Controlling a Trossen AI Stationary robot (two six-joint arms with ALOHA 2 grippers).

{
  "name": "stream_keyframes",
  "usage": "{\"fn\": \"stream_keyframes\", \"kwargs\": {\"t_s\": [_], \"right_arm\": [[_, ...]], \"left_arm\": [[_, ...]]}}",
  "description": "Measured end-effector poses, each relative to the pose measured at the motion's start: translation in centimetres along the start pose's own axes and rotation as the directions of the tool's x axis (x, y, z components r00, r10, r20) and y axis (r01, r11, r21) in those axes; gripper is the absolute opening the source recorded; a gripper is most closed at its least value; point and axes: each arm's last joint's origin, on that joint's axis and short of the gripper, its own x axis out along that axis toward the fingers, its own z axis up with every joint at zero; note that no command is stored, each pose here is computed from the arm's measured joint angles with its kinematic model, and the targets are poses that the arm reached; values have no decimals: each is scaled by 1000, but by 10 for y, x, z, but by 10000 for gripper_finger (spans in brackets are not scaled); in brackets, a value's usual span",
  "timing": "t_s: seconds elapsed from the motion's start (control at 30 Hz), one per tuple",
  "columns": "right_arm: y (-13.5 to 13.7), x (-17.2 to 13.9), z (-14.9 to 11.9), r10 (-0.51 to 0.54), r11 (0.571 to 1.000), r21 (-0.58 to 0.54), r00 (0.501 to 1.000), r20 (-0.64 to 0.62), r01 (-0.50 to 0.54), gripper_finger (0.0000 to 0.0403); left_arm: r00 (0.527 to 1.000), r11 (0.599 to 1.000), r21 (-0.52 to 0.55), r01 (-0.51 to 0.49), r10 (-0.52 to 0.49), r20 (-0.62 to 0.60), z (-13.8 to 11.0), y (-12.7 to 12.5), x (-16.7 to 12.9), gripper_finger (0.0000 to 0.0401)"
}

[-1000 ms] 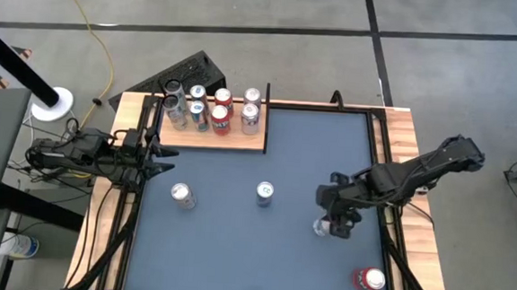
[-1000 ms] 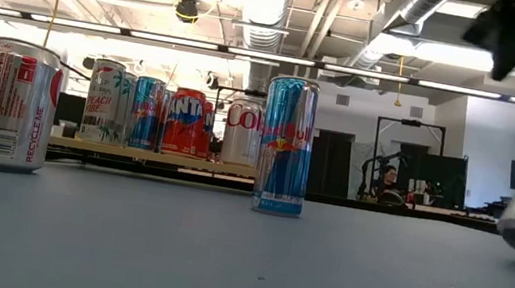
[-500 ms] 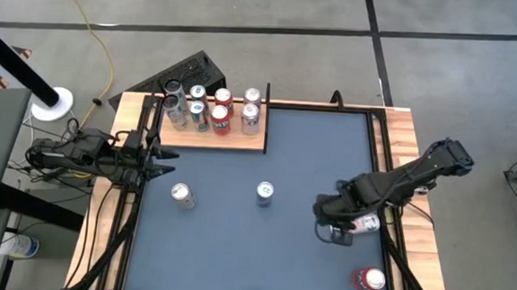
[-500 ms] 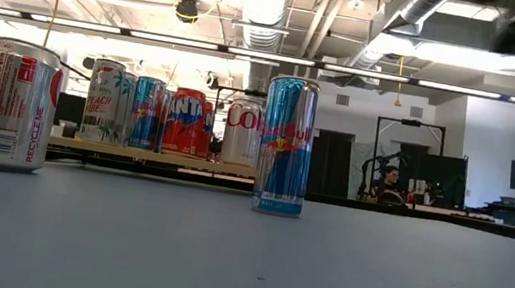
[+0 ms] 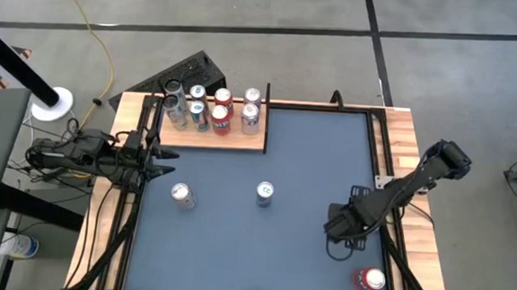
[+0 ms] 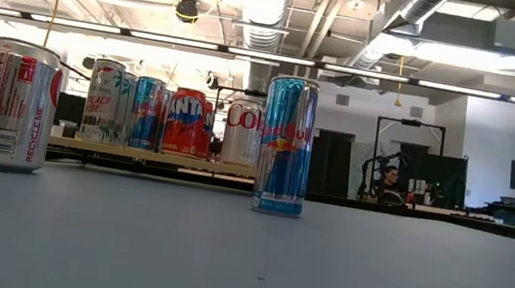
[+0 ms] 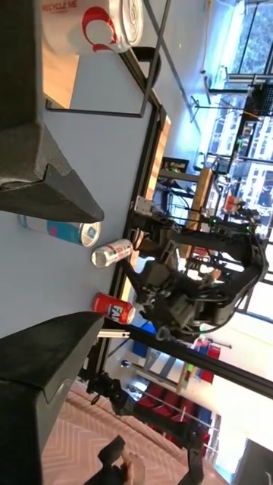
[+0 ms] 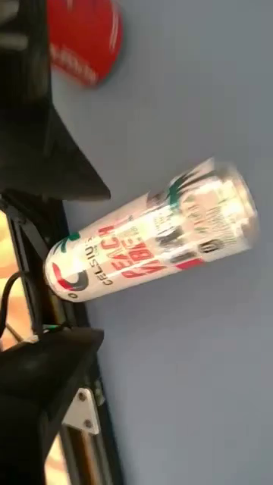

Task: Place canned beverage on shelf
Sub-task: Put the white pink soda can on the shelf aligned with the other white pink soda cans

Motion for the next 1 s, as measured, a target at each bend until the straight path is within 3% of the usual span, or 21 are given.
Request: {"fn": "stream_keyframes", "kwargs": {"t_s": [0.27,0.43,0.63,0.77,1.0], "right_arm": [[3,24,4,-18,999,-45,997,-71,15,354],[4,45,3,-20,990,-137,998,-60,11,361],[-5,76,5,9,991,-129,997,-71,-18,360],[-8,80,9,21,990,-136,998,-60,-29,339],[0,72,21,98,969,-230,995,33,-88,245]], "left_arm": [[1000,1000,-9,-2,2,-6,-1,0,0,191],[1000,1000,-8,-2,2,-7,-1,0,0,191],[1000,1000,-6,-4,3,-7,-1,0,0,191],[1000,1000,-5,-7,7,-15,-1,0,0,191],[999,1000,-1,-14,14,-42,-4,1,0,191]]}}
